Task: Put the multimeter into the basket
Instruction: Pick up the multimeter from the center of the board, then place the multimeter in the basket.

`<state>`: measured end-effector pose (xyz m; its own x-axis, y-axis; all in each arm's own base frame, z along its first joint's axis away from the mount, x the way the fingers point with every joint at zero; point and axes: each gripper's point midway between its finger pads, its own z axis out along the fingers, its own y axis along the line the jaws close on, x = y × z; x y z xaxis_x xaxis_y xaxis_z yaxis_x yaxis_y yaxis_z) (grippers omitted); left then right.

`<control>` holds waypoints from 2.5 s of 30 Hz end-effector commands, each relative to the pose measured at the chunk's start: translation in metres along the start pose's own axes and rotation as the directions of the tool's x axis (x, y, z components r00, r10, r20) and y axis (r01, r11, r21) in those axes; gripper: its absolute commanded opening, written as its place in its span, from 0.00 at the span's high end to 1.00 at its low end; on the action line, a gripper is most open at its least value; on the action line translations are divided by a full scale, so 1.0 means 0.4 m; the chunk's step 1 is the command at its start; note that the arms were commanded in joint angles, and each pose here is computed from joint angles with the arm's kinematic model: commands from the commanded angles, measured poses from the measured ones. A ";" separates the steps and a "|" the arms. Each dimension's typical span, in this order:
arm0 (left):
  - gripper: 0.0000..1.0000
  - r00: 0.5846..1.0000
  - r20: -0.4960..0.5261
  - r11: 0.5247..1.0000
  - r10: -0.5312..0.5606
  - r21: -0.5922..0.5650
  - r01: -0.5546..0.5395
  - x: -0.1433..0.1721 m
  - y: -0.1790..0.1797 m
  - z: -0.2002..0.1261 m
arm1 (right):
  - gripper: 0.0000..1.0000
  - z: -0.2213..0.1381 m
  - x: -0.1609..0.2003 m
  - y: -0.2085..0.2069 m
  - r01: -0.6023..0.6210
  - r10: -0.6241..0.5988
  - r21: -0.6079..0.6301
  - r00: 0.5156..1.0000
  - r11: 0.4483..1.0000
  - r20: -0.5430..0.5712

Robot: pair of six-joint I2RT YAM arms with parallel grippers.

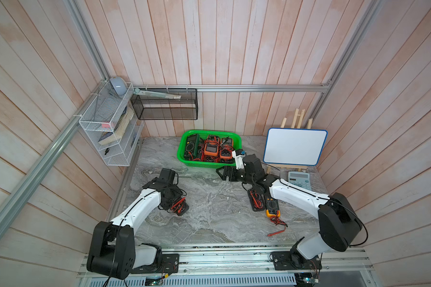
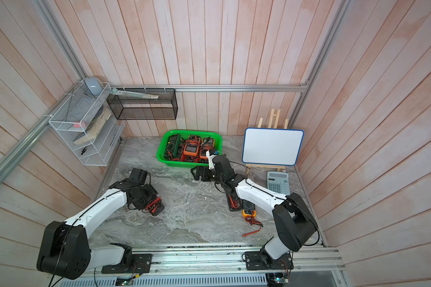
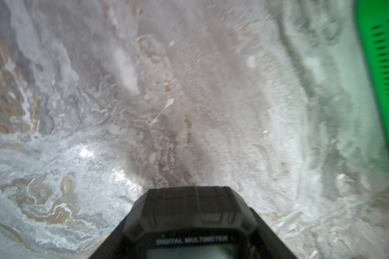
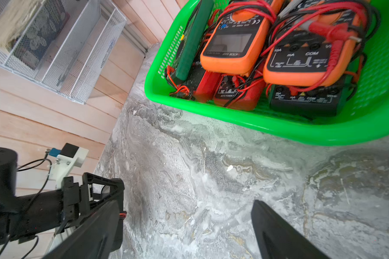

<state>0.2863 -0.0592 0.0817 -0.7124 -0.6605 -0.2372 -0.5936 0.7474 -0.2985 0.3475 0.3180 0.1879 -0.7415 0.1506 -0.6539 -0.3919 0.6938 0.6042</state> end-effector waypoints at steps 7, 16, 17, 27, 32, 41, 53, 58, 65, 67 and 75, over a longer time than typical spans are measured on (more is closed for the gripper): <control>1.00 0.961 0.205 0.965 0.186 0.147 -0.218 -0.139 -0.207 -0.116 | 0.02 -0.034 -0.135 0.067 -0.086 0.103 -0.182 0.991 0.980 0.088; 1.00 0.887 0.340 0.893 0.312 0.215 -0.396 -0.212 -0.448 -0.156 | 0.02 -0.044 -0.196 0.057 -0.133 0.161 -0.196 0.978 0.971 0.135; 1.00 0.879 0.348 0.882 0.325 0.224 -0.415 -0.215 -0.476 -0.156 | 0.02 -0.046 -0.201 0.050 -0.141 0.170 -0.195 0.976 0.971 0.140; 1.00 0.763 0.440 0.768 0.475 0.216 -0.603 -0.240 -0.717 -0.134 | 0.02 -0.095 -0.222 -0.064 -0.200 0.217 -0.102 0.954 0.975 0.206; 1.00 0.688 0.491 0.696 0.535 0.207 -0.688 -0.210 -0.837 -0.122 | 0.02 -0.121 -0.205 -0.120 -0.212 0.212 -0.028 0.949 0.977 0.232; 1.00 0.595 0.536 0.602 0.599 0.189 -0.775 -0.150 -0.996 -0.084 | 0.02 -0.163 -0.152 -0.196 -0.186 0.152 0.130 0.960 0.974 0.237; 1.00 0.598 0.538 0.595 0.594 0.207 -0.777 -0.144 -1.047 0.011 | 0.02 -0.208 -0.063 -0.298 -0.177 0.120 0.314 0.974 0.933 0.194; 1.00 0.602 0.526 0.590 0.601 0.216 -0.778 -0.131 -1.051 0.058 | 0.02 -0.206 -0.049 -0.313 -0.163 0.108 0.343 0.979 0.925 0.172; 0.62 0.606 0.511 0.590 0.609 0.219 -0.777 -0.121 -1.051 0.111 | 0.02 -0.194 -0.047 -0.312 -0.151 0.103 0.338 0.983 0.929 0.154; 0.33 0.606 0.509 0.589 0.611 0.219 -0.778 -0.119 -1.051 0.117 | 0.02 -0.190 -0.047 -0.310 -0.150 0.105 0.333 0.983 0.931 0.149; 0.00 0.602 0.523 0.579 0.603 0.232 -0.782 -0.121 -1.063 0.092 | 0.02 -0.186 -0.046 -0.308 -0.146 0.104 0.328 0.984 0.933 0.143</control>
<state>0.5813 -0.3424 0.1713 -0.6250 0.0278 -0.7801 0.2770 0.9422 -0.1883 0.3681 0.1773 0.1599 -0.6852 0.3357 -0.6464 -0.0740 0.8508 0.5203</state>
